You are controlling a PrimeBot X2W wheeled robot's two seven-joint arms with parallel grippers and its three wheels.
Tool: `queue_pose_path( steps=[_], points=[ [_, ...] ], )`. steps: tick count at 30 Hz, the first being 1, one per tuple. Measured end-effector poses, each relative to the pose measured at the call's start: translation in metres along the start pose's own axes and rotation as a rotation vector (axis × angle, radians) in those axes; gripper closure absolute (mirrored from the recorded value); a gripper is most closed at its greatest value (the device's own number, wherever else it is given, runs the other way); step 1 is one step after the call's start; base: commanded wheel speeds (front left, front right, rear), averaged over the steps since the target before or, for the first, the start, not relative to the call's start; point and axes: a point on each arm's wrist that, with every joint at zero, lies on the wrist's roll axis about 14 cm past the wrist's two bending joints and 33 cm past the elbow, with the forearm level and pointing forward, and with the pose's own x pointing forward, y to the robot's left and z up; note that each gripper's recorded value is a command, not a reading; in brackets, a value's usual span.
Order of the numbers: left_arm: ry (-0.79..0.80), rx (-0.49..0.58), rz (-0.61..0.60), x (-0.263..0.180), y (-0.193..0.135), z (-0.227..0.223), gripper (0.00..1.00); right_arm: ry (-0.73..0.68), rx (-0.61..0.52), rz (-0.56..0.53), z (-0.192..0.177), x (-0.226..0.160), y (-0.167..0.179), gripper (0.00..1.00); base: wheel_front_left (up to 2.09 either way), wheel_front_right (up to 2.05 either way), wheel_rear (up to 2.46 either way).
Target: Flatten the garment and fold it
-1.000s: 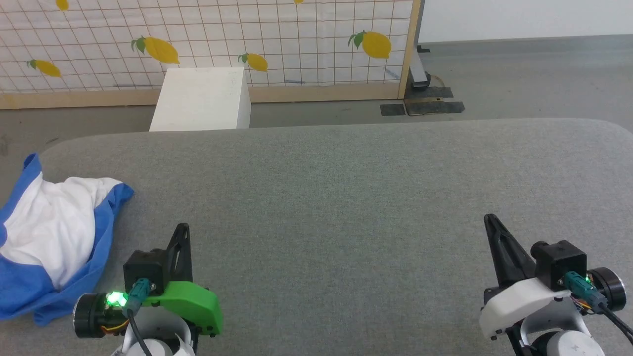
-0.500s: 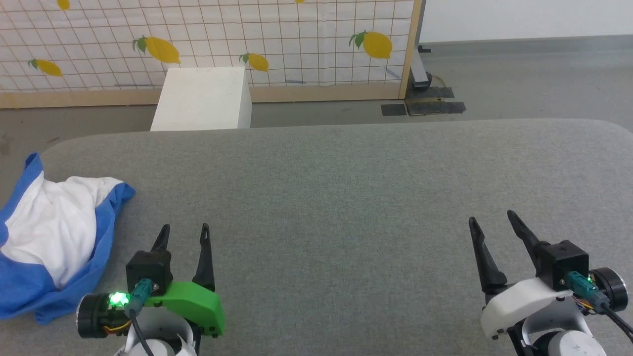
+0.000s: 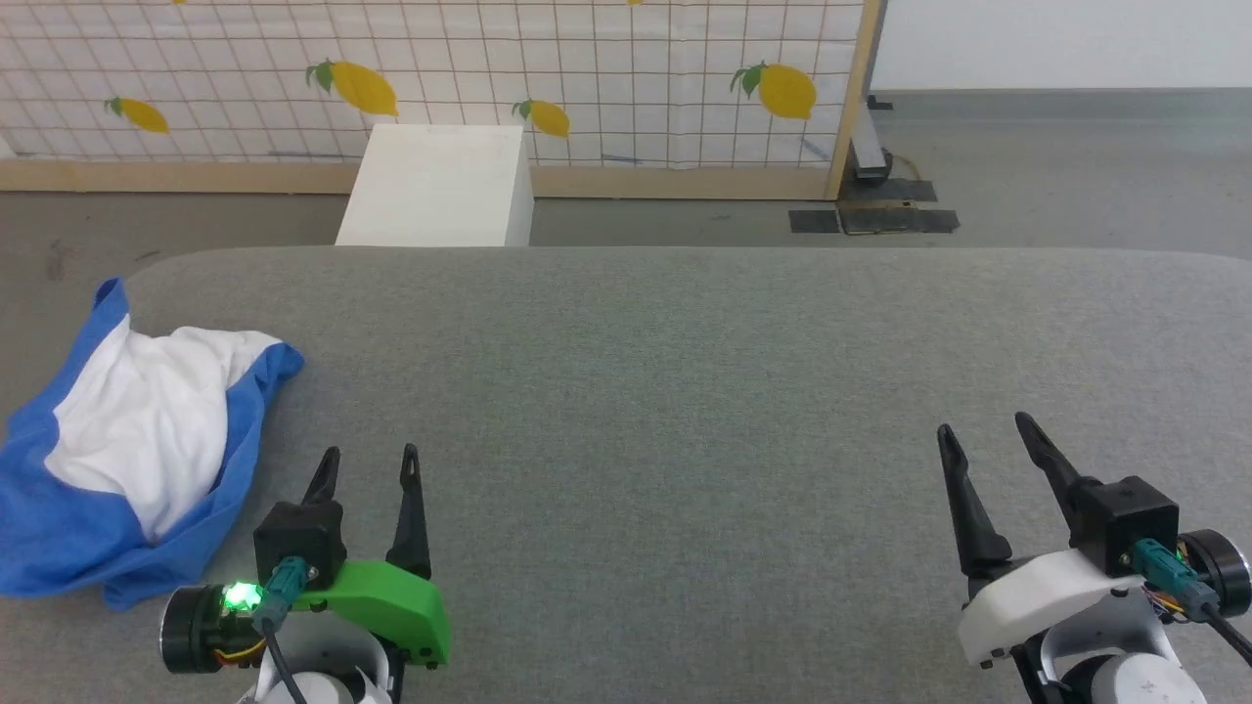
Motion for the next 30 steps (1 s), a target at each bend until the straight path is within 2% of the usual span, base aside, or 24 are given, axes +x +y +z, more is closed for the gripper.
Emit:
queue_pose_path(
  steps=[30],
  points=[
    [-0.032,-0.033,0.213,-0.037,0.06,-0.001,0.0,-0.051,0.017,0.173,0.009,0.031,0.057,0.0,0.0,0.0,0.0]
  ],
)
